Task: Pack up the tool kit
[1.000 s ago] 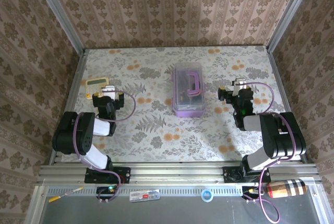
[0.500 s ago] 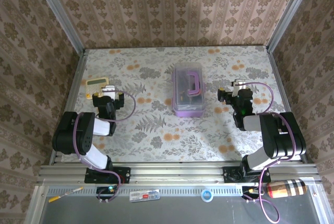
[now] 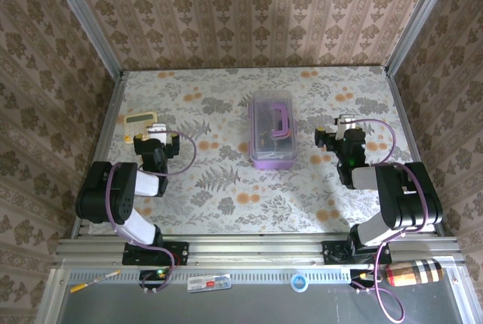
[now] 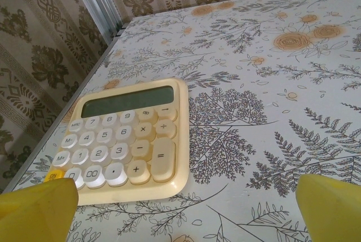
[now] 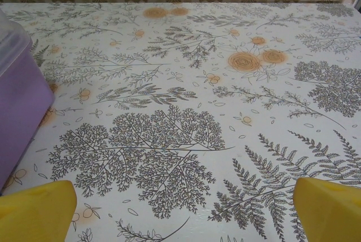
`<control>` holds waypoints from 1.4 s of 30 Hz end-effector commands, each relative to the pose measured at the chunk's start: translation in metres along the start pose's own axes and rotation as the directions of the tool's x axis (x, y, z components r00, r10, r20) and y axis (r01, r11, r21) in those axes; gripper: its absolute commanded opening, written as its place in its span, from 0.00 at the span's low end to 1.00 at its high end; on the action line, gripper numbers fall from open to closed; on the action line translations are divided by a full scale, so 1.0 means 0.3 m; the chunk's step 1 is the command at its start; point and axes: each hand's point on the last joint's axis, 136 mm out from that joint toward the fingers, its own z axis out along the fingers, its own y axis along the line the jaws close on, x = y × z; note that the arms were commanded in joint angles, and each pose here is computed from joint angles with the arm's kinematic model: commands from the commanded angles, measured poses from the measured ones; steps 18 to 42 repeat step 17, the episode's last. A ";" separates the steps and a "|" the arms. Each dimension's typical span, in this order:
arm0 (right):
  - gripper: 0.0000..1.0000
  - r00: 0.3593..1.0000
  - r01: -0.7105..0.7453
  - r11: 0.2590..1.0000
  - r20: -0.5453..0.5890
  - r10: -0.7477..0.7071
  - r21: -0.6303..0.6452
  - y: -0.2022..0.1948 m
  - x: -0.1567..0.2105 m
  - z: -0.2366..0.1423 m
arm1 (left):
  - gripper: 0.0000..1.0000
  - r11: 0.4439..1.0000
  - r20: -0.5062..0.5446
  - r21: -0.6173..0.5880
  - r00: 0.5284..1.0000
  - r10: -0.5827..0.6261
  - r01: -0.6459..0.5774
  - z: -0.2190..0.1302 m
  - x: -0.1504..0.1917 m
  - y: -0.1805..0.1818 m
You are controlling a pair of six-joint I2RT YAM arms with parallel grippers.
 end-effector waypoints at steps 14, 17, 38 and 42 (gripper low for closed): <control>1.00 1.000 -0.019 1.000 0.008 0.019 -0.005 0.003 -0.011 0.004 | 1.00 0.999 0.005 -0.001 0.999 -0.044 0.044 0.023 -0.034 0.026; 1.00 1.000 -0.019 1.000 0.007 0.019 -0.004 0.003 -0.009 0.004 | 1.00 0.999 0.012 -0.002 0.999 -0.044 0.044 0.020 -0.038 0.027; 1.00 1.000 -0.019 1.000 0.007 0.019 -0.004 0.003 -0.009 0.004 | 1.00 0.999 0.012 -0.002 0.999 -0.044 0.044 0.020 -0.038 0.027; 1.00 1.000 -0.019 1.000 0.007 0.019 -0.004 0.003 -0.009 0.004 | 1.00 0.999 0.012 -0.002 0.999 -0.044 0.044 0.020 -0.038 0.027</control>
